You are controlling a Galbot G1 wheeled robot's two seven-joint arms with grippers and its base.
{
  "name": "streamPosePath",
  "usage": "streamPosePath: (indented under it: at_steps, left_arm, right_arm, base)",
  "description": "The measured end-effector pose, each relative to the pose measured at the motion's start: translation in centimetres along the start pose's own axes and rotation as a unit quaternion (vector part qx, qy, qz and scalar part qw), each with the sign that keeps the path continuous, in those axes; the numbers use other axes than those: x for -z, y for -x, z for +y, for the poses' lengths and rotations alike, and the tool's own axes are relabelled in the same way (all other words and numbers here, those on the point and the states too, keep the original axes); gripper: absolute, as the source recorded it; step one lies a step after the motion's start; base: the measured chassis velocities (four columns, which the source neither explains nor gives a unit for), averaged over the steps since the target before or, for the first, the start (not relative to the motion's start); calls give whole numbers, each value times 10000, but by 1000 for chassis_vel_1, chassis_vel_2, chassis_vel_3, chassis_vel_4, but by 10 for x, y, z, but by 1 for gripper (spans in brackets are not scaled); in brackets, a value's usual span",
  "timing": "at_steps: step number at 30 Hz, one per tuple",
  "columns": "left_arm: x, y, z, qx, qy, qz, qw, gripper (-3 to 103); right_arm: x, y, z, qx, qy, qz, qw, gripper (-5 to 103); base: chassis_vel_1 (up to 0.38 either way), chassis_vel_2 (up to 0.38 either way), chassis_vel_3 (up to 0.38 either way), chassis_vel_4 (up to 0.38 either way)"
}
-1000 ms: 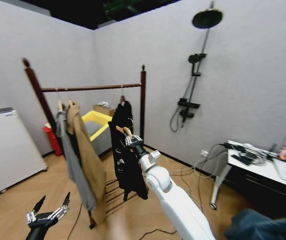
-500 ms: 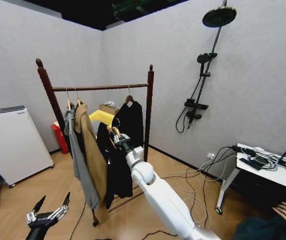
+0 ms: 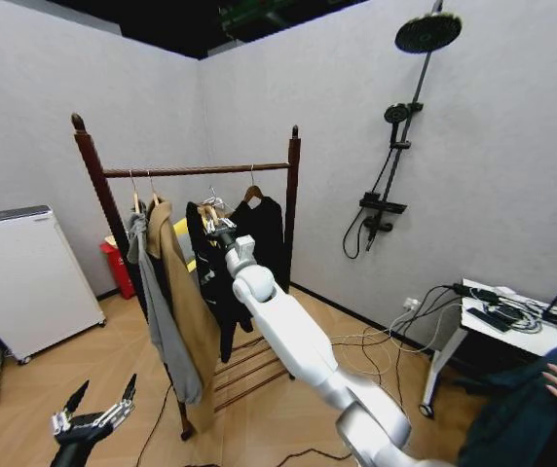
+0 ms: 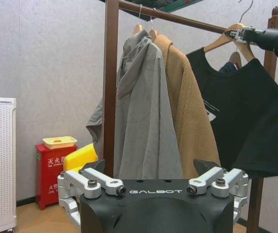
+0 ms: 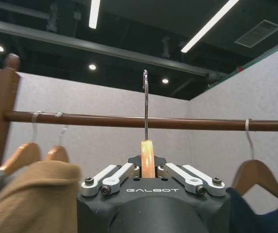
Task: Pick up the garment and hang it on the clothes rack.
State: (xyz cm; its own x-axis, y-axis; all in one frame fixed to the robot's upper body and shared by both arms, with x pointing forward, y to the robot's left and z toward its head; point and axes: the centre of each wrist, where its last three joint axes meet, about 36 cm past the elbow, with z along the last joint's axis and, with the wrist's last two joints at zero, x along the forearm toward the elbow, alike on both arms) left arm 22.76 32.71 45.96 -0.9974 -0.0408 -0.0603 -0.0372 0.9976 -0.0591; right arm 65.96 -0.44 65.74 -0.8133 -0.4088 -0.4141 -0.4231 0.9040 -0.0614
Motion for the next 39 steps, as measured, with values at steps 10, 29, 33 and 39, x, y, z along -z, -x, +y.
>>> streamPosePath:
  at_steps: [10, 29, 33, 39]
  left_arm:
    - [0, 0, 0, -1, 0, 0, 10000, 100]
    - [0, 0, 0, -2, 0, 0, 10000, 100]
    - [0, 0, 0, -1, 0, 0, 10000, 100]
    - [0, 0, 0, -2, 0, 0, 10000, 100]
  right_arm:
    - [27, 33, -26, -208, -191, 172, 9995, 10]
    - [17, 9, 4, 256, 33, 94, 9996, 10]
    - [15, 7, 7, 301, 40, 105, 9995, 10]
    - [14, 4, 11, 361, 46, 107, 9993, 10]
  base:
    - [0, 0, 0, 0]
    - [0, 0, 0, 0]
    - [0, 0, 0, 0]
    - [-95, 93, 102, -94]
